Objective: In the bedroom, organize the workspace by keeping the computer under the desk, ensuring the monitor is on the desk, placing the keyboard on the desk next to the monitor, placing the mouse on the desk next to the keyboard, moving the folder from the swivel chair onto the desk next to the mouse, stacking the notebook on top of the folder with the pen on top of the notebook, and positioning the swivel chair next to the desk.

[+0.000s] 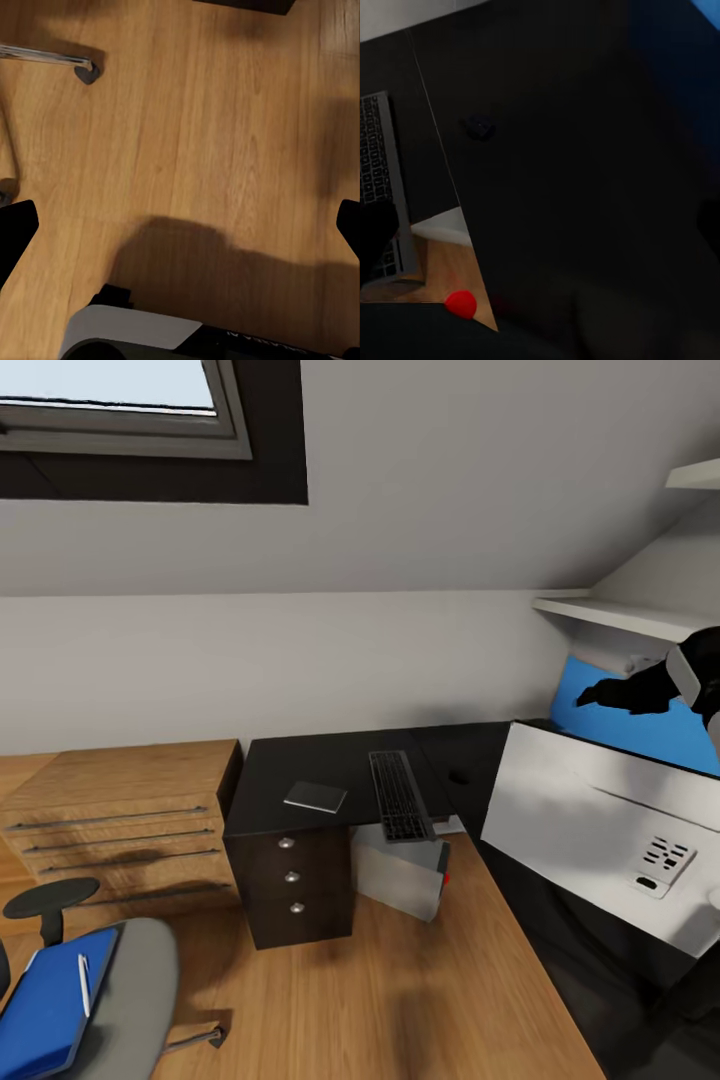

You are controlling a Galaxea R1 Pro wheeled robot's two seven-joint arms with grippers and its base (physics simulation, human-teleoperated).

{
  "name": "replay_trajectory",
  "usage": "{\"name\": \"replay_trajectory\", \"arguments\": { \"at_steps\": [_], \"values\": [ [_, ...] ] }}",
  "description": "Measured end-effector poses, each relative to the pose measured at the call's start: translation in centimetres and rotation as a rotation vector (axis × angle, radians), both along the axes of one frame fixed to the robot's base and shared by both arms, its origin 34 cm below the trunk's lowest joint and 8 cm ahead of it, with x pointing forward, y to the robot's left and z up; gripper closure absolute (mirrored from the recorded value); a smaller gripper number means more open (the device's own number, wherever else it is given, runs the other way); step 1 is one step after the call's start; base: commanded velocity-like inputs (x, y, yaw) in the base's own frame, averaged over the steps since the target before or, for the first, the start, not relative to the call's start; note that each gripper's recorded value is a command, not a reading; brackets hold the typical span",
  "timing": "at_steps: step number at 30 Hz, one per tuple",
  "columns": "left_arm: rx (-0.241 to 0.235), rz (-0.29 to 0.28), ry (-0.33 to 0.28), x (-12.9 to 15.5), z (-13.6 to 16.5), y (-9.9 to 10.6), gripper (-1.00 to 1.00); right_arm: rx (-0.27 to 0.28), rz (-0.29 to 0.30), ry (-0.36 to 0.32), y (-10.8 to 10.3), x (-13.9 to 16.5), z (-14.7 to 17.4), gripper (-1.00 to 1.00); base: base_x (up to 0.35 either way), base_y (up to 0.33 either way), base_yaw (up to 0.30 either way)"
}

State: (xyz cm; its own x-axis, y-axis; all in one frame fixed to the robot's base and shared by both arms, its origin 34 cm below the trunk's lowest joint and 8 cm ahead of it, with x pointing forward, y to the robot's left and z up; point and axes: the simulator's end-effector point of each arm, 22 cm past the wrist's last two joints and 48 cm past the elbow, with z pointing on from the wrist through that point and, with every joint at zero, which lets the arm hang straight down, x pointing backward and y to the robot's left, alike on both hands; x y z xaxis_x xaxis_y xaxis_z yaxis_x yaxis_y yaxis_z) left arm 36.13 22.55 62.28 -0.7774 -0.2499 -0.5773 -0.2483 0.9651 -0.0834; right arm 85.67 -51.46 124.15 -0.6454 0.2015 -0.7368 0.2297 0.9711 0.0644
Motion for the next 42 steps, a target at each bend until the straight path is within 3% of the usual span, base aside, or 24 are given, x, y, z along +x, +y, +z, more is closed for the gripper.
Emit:
{"name": "replay_trajectory", "arguments": {
  "at_steps": [12,21,31,42],
  "values": [
    [0.001,0.001,0.001,0.0,0.0,0.1,-1.0,0.014,0.02,0.026,1.3,0.2,-1.0,-1.0,-0.03,0.047,0.0],
    [0.001,0.002,0.001,0.0,0.0,0.1,-1.0,-0.021,0.019,0.068,1.0,-0.3,-1.9,-1.0,-0.028,0.022,0.0],
    [0.001,0.005,0.0,0.0,0.0,0.1,-1.0,-0.019,0.019,0.132,1.0,-1.1,-4.3,-1.0,-0.001,0.0,0.0],
    [0.002,0.003,0.0,0.0,0.0,0.1,-1.0,-0.019,0.021,0.152,1.1,-1.4,-5.1,-1.0,-0.095,0.0,0.0]
  ]
}}
